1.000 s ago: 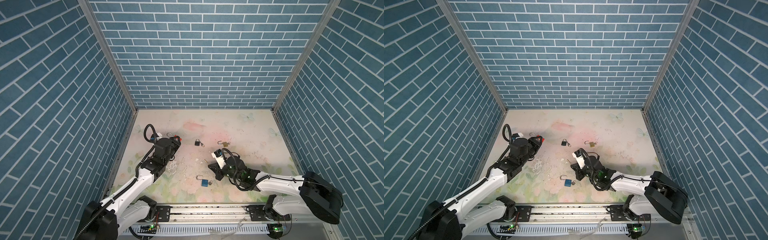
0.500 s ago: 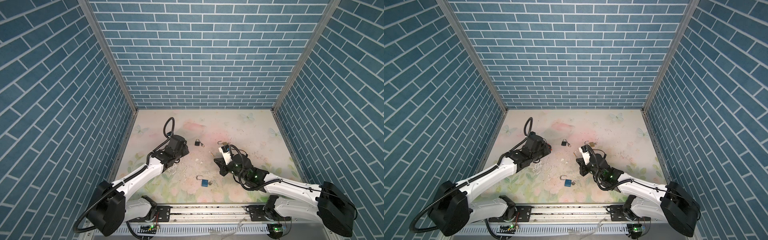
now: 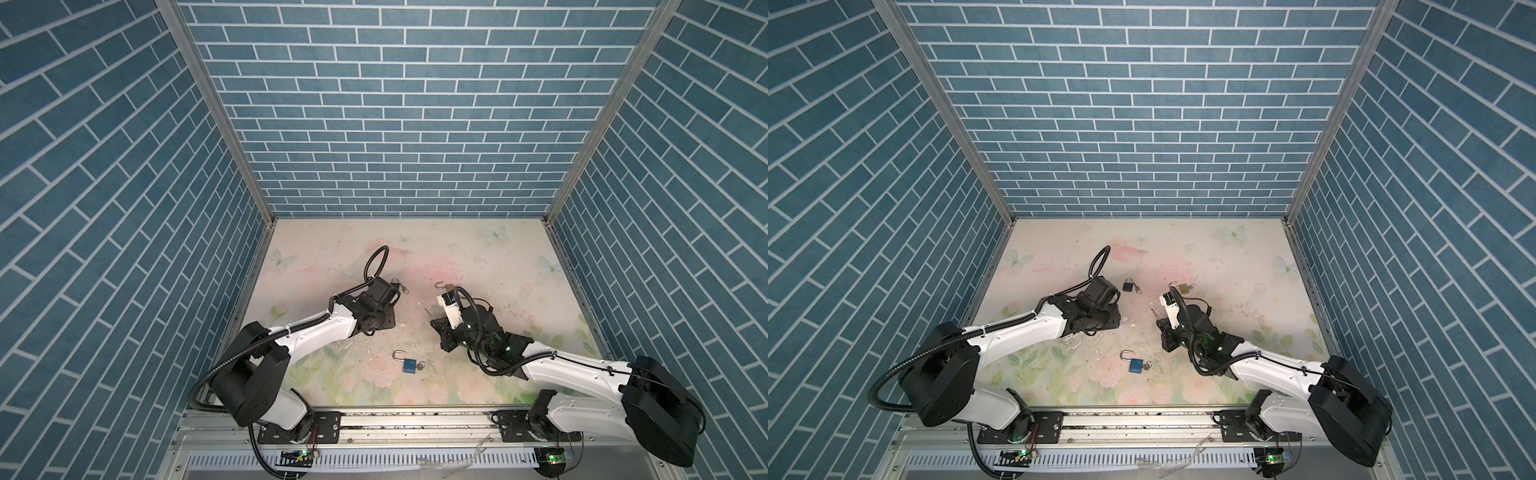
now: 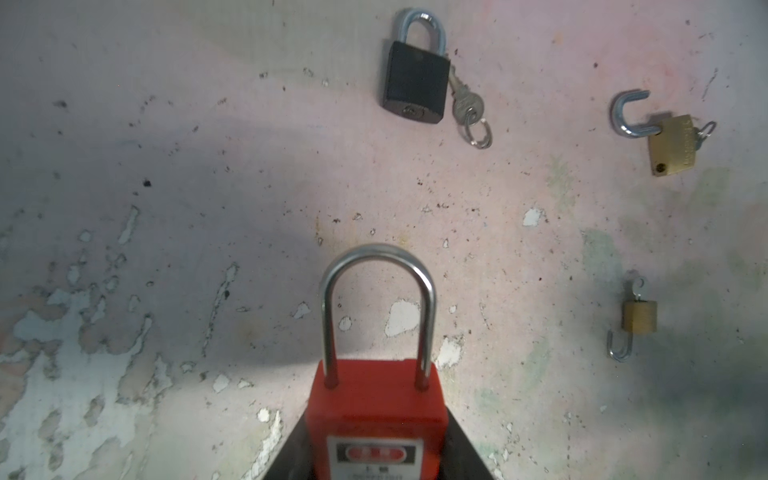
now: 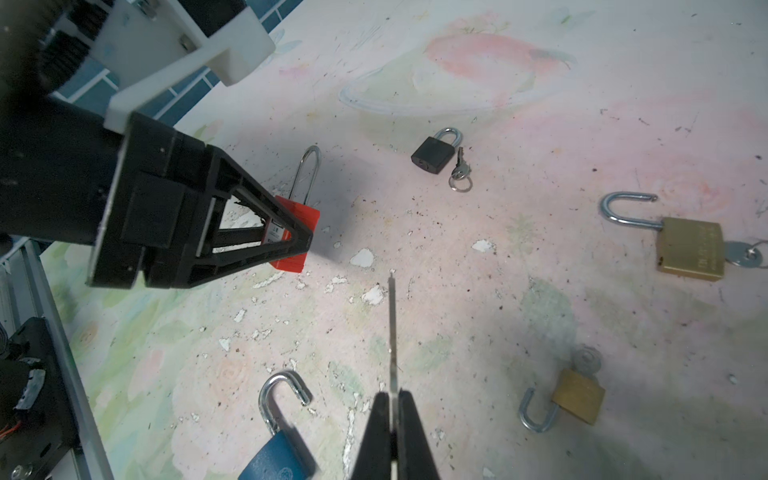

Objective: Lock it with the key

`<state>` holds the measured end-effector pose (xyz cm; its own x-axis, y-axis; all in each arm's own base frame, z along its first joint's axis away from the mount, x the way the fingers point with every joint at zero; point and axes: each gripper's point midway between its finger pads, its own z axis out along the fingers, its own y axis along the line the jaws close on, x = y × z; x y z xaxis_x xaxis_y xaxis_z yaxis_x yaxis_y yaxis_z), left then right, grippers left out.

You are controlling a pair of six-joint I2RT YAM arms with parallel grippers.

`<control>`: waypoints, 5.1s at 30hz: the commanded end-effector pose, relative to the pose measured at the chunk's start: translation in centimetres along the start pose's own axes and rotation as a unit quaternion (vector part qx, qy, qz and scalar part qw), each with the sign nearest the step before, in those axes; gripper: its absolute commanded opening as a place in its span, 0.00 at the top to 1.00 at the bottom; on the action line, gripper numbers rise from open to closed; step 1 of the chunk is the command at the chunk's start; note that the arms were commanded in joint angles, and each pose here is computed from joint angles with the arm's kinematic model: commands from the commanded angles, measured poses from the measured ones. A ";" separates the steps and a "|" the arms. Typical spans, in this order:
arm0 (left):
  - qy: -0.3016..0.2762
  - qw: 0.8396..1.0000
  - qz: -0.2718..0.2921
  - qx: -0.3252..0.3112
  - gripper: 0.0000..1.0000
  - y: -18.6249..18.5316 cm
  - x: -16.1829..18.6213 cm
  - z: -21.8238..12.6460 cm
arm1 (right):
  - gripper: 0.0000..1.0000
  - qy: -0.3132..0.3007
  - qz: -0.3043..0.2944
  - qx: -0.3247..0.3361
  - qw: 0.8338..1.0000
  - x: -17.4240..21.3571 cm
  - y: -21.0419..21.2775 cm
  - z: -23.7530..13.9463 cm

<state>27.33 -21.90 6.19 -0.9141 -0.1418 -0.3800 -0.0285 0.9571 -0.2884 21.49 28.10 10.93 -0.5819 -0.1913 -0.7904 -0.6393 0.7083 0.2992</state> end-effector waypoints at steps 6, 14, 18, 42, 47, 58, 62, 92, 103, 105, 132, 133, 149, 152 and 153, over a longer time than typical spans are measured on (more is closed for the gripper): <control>0.034 0.996 -0.077 0.026 1.00 -1.4 1.3 2.4 | 1.00 -0.009 0.016 -0.014 1.000 -1.2 0.7 0.5; 0.051 0.993 -0.101 0.013 1.00 -1.1 2.1 3.5 | 1.00 -0.006 0.015 -0.018 1.000 -0.8 0.7 0.7; 0.052 0.994 -0.093 0.014 0.99 -1.3 2.2 3.6 | 1.00 -0.008 0.016 -0.016 1.000 -0.8 0.6 0.7; 0.064 0.995 0.071 -0.037 0.55 -1.3 2.7 4.0 | 1.00 -0.006 0.023 -0.013 1.000 -0.7 0.3 0.4; 0.052 0.995 0.080 -0.034 0.46 -1.6 2.1 3.5 | 1.00 -0.006 0.024 -0.015 1.000 -0.8 0.4 0.4; -0.072 0.989 0.125 -0.012 0.40 -3.9 -3.9 -2.5 | 1.00 0.005 0.041 -0.026 0.999 -1.1 0.7 0.9; -0.172 0.973 0.150 -0.032 0.32 -3.6 -7.7 -7.3 | 1.00 0.029 0.049 -0.027 0.998 -0.6 0.7 1.8; -0.382 0.912 0.150 0.027 0.13 1.3 -9.2 -16.0 | 1.00 0.181 0.103 -0.038 0.977 2.3 0.4 9.7; -0.374 0.914 0.151 0.037 0.13 1.1 -9.1 -15.5 | 1.00 0.192 0.113 -0.036 0.974 3.4 0.0 9.9; -0.373 0.915 0.150 0.039 0.13 1.1 -9.1 -15.4 | 1.00 0.194 0.115 -0.037 0.973 3.5 0.0 10.0; -0.367 0.916 0.154 0.043 0.13 1.1 -9.0 -15.2 | 0.75 0.214 0.120 -0.048 0.968 4.0 0.4 10.6; -0.367 0.917 0.153 0.042 0.13 1.1 -9.1 -15.2 | 0.74 0.213 0.120 -0.047 0.968 3.9 0.4 10.6; -0.374 0.916 0.138 0.040 0.13 1.4 -9.4 -16.2 | 0.51 0.183 0.094 -0.036 0.978 0.6 0.7 9.3; -0.379 0.915 0.133 0.039 0.13 1.6 -9.5 -16.4 | 0.51 0.188 0.097 -0.041 0.976 0.8 0.9 9.6; -0.381 0.914 0.131 0.039 0.13 1.6 -9.5 -16.5 | 0.51 0.192 0.098 -0.042 0.976 1.0 0.9 9.7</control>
<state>29.19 -15.45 22.84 -0.3590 -0.0438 -0.9323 0.2318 0.9634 -0.1346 24.88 35.01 4.57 -0.8377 -0.3051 -0.4530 -0.5192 0.7023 0.4871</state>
